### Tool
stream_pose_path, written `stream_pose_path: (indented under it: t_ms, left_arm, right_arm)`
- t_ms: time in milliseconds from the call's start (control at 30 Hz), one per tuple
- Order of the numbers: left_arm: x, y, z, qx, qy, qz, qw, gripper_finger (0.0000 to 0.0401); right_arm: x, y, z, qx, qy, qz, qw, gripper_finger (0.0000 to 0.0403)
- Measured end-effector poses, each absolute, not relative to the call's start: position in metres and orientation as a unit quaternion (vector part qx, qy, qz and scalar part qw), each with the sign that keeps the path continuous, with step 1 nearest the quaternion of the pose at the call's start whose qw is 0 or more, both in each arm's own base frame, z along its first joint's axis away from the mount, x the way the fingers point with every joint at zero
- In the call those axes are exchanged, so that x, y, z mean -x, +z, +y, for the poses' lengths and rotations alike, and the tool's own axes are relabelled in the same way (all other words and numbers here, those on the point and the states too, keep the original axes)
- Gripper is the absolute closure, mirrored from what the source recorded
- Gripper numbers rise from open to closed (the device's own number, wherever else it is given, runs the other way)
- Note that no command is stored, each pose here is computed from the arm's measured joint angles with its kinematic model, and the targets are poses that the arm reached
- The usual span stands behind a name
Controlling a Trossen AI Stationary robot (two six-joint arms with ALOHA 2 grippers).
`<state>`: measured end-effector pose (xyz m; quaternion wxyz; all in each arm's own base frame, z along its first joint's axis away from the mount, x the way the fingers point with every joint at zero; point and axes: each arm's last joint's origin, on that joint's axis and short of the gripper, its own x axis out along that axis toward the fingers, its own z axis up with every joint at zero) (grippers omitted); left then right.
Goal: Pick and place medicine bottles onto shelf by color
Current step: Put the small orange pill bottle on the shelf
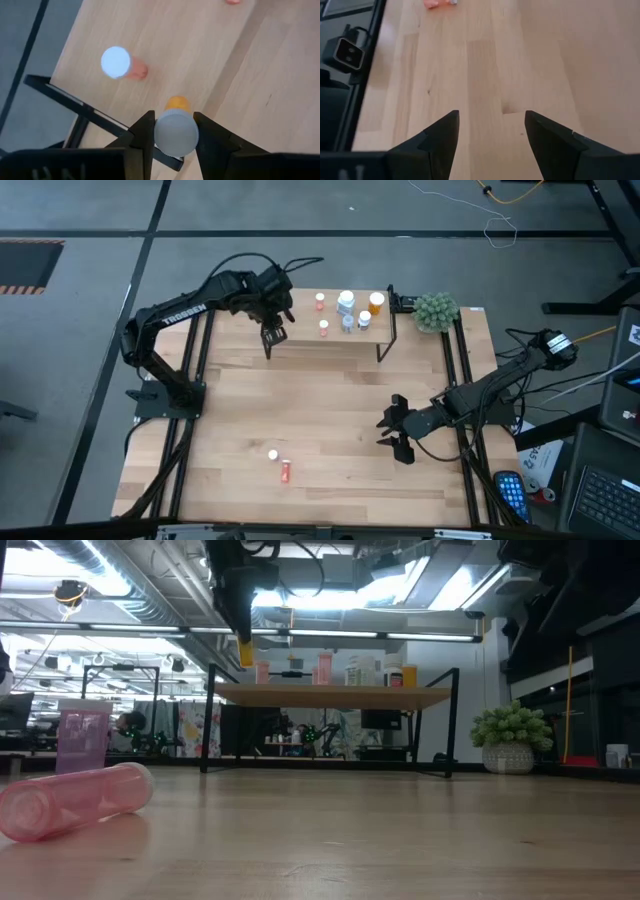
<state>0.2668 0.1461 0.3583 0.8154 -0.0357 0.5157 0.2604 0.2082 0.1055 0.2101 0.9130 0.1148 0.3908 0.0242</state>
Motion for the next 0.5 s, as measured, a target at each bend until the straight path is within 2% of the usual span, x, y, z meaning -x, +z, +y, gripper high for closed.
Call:
stream_pose_path:
  t_ms: [500]
  left_arm:
    - [-0.2604, 0.3532, 0.158, 0.069, 0.236, 0.528, 0.813, 0.0299]
  right_arm:
    - [-0.2115, 0.21, 0.0985, -0.118, 0.012, 0.391, 0.913, 0.0173]
